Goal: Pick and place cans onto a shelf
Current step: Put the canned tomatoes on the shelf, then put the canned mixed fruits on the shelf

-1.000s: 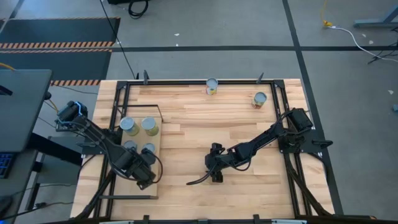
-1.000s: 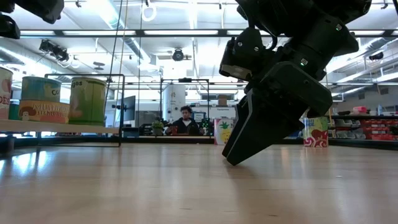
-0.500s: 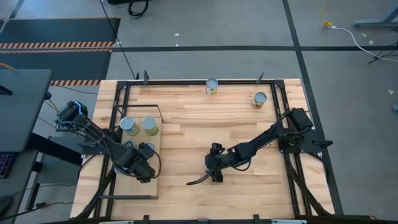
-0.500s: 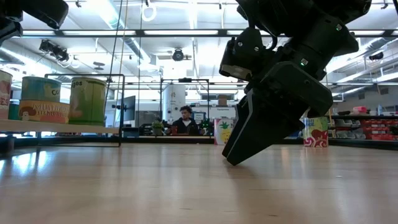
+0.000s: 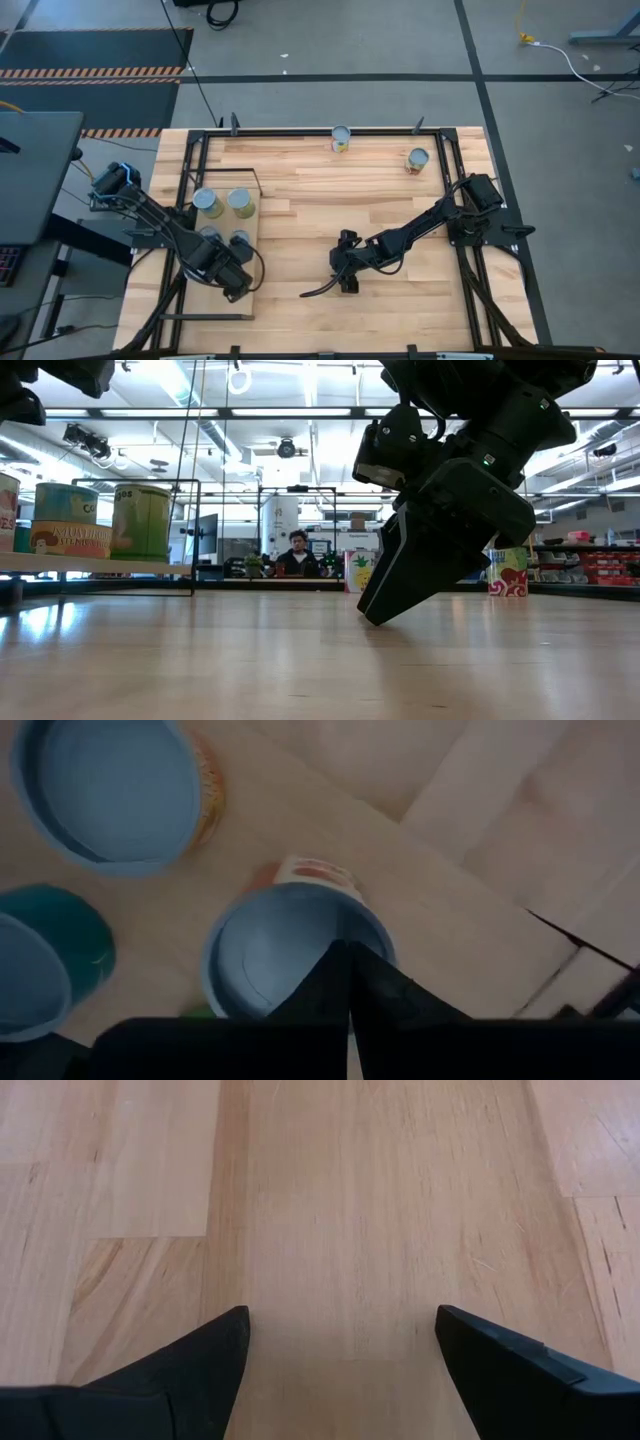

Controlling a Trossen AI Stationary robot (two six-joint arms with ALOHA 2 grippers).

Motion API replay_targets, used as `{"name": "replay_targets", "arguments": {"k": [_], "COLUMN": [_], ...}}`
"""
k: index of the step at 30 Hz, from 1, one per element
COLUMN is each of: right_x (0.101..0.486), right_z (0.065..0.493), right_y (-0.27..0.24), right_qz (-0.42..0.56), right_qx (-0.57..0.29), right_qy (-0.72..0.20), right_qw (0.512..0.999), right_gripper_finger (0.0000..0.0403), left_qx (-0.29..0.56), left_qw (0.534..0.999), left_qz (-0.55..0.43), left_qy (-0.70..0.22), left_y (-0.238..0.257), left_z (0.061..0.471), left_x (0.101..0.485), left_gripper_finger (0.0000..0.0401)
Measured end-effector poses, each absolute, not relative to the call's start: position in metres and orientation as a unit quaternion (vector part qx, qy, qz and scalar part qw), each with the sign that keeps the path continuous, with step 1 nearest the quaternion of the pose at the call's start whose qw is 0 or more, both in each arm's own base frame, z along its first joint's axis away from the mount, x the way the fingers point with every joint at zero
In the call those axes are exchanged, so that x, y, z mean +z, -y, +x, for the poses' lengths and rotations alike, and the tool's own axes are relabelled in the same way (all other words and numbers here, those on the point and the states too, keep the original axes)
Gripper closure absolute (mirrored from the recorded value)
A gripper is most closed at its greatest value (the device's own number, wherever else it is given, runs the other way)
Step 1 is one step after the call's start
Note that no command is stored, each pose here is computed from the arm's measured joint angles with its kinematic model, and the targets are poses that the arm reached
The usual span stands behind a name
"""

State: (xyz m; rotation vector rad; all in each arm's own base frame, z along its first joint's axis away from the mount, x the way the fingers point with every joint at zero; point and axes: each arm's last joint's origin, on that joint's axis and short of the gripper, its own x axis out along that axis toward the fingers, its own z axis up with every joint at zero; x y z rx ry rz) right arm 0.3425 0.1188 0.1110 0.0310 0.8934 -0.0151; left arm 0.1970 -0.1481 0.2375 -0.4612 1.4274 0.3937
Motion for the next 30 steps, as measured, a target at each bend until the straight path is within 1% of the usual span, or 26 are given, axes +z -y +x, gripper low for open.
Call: {"name": "replay_targets", "arguments": {"k": [6, 15, 23, 26, 28, 30], "right_x": [0.111, 0.111, 0.112, 0.124, 0.145, 0.168], "right_z": [0.342, 0.342, 0.342, 0.337, 0.333, 0.327], "right_y": [-0.119, -0.119, -0.119, -0.118, -0.116, -0.111], "right_qz": [0.015, 0.013, 0.010, 0.007, -0.003, -0.024], "right_qx": [-0.007, -0.005, -0.003, 0.007, 0.009, -0.010], "right_qy": [-0.432, -0.433, -0.432, -0.435, -0.419, -0.399], "right_qw": [0.902, 0.902, 0.902, 0.900, 0.908, 0.917], "right_gripper_finger": [0.0076, 0.0076, 0.0076, 0.0076, 0.0076, 0.0076], "left_qx": [0.174, 0.146, 0.142, 0.128, 0.125, 0.131], "left_qw": [0.714, 0.729, 0.717, 0.719, 0.724, 0.738], "left_qz": [-0.208, -0.210, -0.209, -0.198, -0.187, -0.168], "left_qy": [-0.646, -0.635, -0.650, -0.654, -0.652, -0.640], "left_y": [0.148, 0.152, 0.151, 0.151, 0.149, 0.146], "left_z": [0.197, 0.201, 0.199, 0.199, 0.197, 0.198], "left_x": [0.238, 0.238, 0.238, 0.250, 0.265, 0.283], "left_gripper_finger": [0.0394, 0.0394, 0.0394, 0.0394, 0.0394, 0.0394]}}
